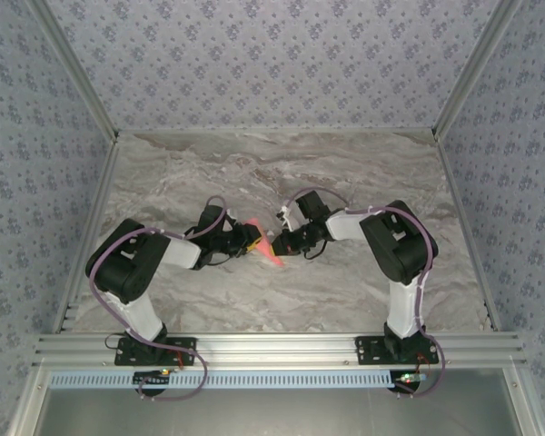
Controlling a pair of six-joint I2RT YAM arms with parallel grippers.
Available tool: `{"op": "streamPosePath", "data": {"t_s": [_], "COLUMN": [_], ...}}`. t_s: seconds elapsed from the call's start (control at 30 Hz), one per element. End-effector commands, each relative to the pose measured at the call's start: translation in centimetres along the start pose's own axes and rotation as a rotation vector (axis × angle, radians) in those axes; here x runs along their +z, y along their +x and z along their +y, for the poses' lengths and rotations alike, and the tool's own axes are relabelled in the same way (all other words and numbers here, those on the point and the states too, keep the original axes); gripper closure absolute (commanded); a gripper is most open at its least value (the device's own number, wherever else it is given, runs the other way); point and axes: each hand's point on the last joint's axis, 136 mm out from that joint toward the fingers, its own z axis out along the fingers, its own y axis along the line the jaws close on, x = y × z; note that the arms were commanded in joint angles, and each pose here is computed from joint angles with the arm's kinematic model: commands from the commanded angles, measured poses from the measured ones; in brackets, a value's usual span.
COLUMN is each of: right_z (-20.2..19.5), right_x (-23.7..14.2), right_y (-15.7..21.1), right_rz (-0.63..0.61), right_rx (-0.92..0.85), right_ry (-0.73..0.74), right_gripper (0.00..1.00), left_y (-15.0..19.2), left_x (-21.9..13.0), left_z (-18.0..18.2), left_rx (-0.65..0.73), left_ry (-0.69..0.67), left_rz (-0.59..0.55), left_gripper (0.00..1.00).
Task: Fold a paper plane with a square sheet of paper (pick it up from the middle)
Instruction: Fold the wing for the fifth time at the center of the table.
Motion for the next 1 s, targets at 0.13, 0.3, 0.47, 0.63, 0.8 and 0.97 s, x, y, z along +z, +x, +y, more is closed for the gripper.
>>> {"op": "streamPosePath", "data": {"t_s": [0.13,0.3,0.47,0.63,0.8,0.97], "right_z": [-0.9,-1.0,-1.0,-0.8,0.9,1.5], "right_x": [0.6,0.7,0.7,0.5,-0.4,-1.2], "right_y": [0.7,0.8,0.7,0.7,0.2,0.6], "right_rz": [0.041,0.045,0.041,0.045,0.031,0.046], "right_rx": [0.023,0.028,0.03,0.027,0.024,0.021], "right_ry": [0.038,0.042,0.046,0.047,-0.003,0.015], "right_gripper": [0.94,0.93,0.92,0.91,0.88,0.84], "left_y": [0.9,1.6,2.1,2.1,2.0,2.0], "left_x": [-0.9,-0.9,-0.4,0.3,0.7,0.8], "left_z": [-1.8,-2.0,-1.8,-0.9,-0.3,-0.4], "left_rx": [0.064,0.08,0.093,0.076,0.064,0.064], "left_ry": [0.057,0.057,0.04,0.015,-0.005,-0.005], "left_rz": [0.02,0.031,0.05,0.059,0.064,0.063], "left_gripper": [0.72,0.72,0.72,0.73,0.74,0.74]}}
